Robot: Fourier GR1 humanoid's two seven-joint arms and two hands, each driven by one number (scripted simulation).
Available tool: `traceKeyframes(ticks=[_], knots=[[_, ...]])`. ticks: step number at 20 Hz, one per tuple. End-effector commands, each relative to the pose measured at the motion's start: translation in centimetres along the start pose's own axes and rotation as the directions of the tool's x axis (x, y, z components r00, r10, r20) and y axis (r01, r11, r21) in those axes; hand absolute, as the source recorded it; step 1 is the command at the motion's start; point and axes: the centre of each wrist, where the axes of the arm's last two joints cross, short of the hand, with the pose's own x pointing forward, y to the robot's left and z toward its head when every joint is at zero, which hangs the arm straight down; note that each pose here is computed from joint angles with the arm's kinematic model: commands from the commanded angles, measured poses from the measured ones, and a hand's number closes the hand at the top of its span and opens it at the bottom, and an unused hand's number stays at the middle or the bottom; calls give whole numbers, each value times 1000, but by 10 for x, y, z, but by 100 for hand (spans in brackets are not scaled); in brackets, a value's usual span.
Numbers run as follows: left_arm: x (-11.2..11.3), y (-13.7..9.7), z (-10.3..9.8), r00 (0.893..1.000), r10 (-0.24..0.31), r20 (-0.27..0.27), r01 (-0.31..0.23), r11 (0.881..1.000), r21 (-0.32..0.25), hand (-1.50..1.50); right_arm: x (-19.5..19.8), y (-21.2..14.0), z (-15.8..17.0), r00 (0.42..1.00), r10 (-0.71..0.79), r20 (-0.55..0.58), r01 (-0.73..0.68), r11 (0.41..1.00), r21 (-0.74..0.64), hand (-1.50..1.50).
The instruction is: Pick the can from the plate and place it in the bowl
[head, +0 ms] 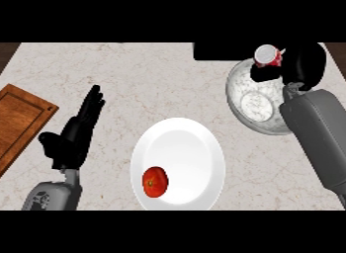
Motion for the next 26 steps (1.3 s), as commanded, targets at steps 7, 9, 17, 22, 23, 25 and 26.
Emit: traceKeyframes(ticks=[7, 9, 17, 22, 23, 25, 26], knots=[[-7, -17, -4, 1000, -5, 6, 5, 1000, 2, 0, -67, 19, -6, 974, -223, -45, 228, 943, 243, -150], [6, 7, 4, 1000, -9, -9, 9, 1000, -6, 0, -63, 33, 3, 951, -308, -30, 308, 932, 191, -150], [4, 8, -4, 1000, 12, -11, -12, 1000, 3, 0, -70, -10, -5, 867, -486, 108, 490, 872, -7, -150], [8, 2, 8, 1000, 3, 4, -3, 1000, 2, 0, -84, -20, -11, 808, -589, 4, 589, 807, -37, -150], [-11, -17, 0, 1000, 3, -2, -3, 1000, -4, 0, -73, -32, 4, 788, -615, 25, 616, 788, -23, -150], [-9, -2, -12, 1000, -5, -26, 5, 1000, 17, 0, -91, -29, 28, 763, -647, 3, 647, 762, -22, -150], [-1, 3, -3, 1000, 4, 1, -4, 1000, 11, 0, -90, -69, 9, 753, -658, 13, 658, 753, 10, -150]])
